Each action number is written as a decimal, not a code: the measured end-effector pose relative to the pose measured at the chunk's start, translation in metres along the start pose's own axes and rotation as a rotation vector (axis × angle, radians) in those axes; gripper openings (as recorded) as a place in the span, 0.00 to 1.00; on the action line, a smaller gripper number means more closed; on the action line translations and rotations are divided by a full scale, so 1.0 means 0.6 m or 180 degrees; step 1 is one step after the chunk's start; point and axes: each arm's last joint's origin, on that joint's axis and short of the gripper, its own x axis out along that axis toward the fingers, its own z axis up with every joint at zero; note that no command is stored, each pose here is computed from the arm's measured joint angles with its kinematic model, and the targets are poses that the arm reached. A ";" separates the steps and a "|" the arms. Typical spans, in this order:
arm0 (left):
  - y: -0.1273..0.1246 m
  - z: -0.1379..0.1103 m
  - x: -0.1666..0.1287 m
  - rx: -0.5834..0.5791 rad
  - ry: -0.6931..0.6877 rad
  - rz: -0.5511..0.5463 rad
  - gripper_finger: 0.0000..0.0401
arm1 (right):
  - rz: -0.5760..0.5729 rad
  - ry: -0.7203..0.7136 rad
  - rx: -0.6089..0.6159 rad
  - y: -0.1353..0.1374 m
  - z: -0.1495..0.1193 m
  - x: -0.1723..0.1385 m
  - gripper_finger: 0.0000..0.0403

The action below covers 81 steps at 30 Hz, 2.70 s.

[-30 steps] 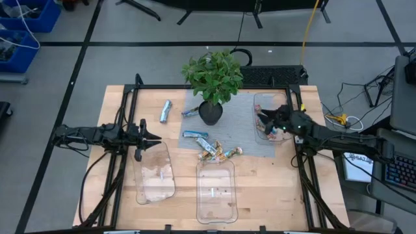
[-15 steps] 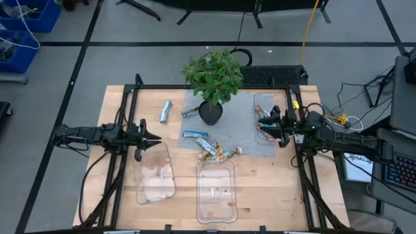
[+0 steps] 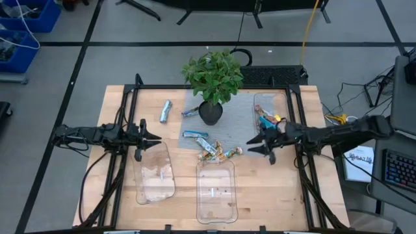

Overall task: Pick and place Granola Bars by type
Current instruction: Put the right yellow granola bar into the middle transparent bin

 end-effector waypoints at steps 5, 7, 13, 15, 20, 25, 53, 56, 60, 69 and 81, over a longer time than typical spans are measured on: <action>0.000 0.000 0.000 0.0001 0.0001 -0.0001 0.19 | -0.0122 0.0419 -0.0193 0.024 -0.009 0.046 0.33; 0.000 0.000 0.000 0.0000 0.0000 0.0000 0.19 | -0.0201 0.0600 -0.0300 0.031 -0.011 0.065 0.33; 0.000 0.000 0.000 0.0000 0.0001 0.0000 0.19 | -0.0430 0.1328 -0.0560 0.036 -0.030 0.108 0.33; 0.000 0.000 0.000 0.0000 0.0000 0.0000 0.19 | -0.0461 0.1539 -0.0626 0.034 -0.037 0.118 0.33; 0.000 0.000 0.000 0.0000 0.0000 0.0000 0.19 | -0.0522 0.1733 -0.0679 0.026 -0.048 0.133 0.37; 0.000 0.000 0.000 -0.0001 0.0001 0.0000 0.19 | -0.0736 0.1872 -0.0827 0.009 -0.062 0.140 0.45; 0.000 0.000 0.000 0.0000 0.0000 0.0000 0.19 | -0.0915 0.2053 -0.0334 -0.028 -0.108 0.165 0.30; 0.000 0.000 0.000 0.0000 0.0000 0.0000 0.19 | -0.0915 0.2059 -0.0333 -0.028 -0.108 0.165 0.13; 0.000 0.000 0.000 0.0000 0.0001 -0.0001 0.19 | -0.0928 0.2055 -0.0352 -0.028 -0.108 0.165 0.03; 0.000 0.000 0.000 0.0000 0.0001 0.0000 0.19 | -0.0949 0.1810 -0.0372 -0.025 -0.091 0.167 0.01; 0.000 0.000 0.000 -0.0001 0.0000 0.0000 0.19 | -0.1159 0.1119 -0.0526 -0.005 0.003 0.122 0.00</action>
